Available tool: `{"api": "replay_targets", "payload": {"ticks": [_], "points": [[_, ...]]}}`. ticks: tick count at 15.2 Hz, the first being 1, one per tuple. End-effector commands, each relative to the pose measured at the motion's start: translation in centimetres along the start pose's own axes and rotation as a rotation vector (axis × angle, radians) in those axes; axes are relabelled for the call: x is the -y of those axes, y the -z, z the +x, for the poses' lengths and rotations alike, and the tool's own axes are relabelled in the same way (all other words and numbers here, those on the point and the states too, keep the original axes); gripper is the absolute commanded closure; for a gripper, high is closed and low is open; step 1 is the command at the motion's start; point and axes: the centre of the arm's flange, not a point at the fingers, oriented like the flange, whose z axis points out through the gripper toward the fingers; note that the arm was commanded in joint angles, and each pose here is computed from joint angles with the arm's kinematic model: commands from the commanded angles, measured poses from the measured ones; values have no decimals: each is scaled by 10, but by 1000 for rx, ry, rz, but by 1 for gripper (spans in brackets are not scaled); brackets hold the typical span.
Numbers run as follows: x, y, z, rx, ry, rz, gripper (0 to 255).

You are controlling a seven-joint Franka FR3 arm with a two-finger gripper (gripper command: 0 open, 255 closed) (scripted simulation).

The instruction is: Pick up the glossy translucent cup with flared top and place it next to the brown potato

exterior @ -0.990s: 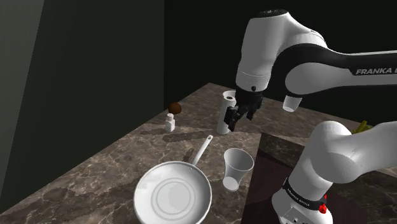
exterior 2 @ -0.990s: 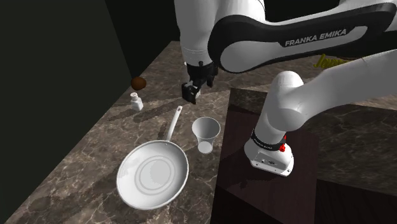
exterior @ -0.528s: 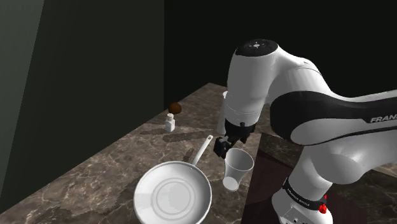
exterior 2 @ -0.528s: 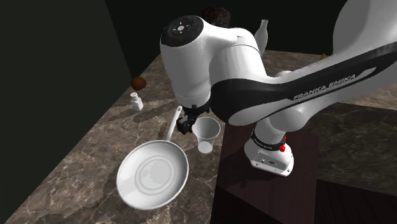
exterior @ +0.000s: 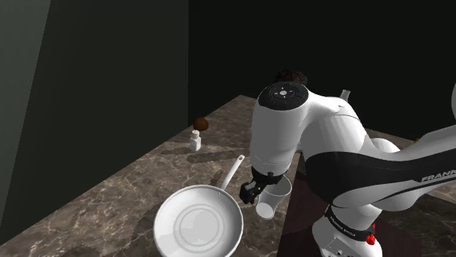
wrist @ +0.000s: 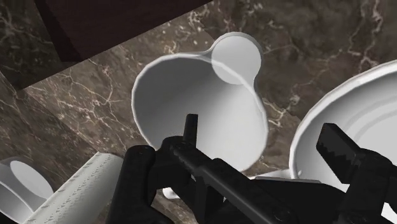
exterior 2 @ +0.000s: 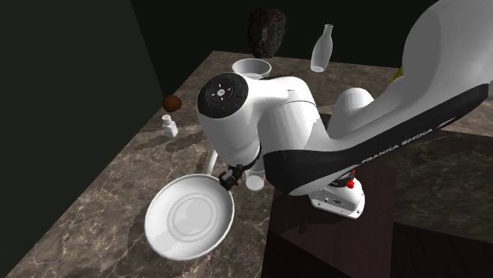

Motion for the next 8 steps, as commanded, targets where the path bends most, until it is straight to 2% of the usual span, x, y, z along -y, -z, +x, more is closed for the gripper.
{"api": "replay_targets", "payload": {"ticks": [1,8], "points": [[1,-12,1,0,0,0,0],[1,-20,1,0,0,0,0]]}}
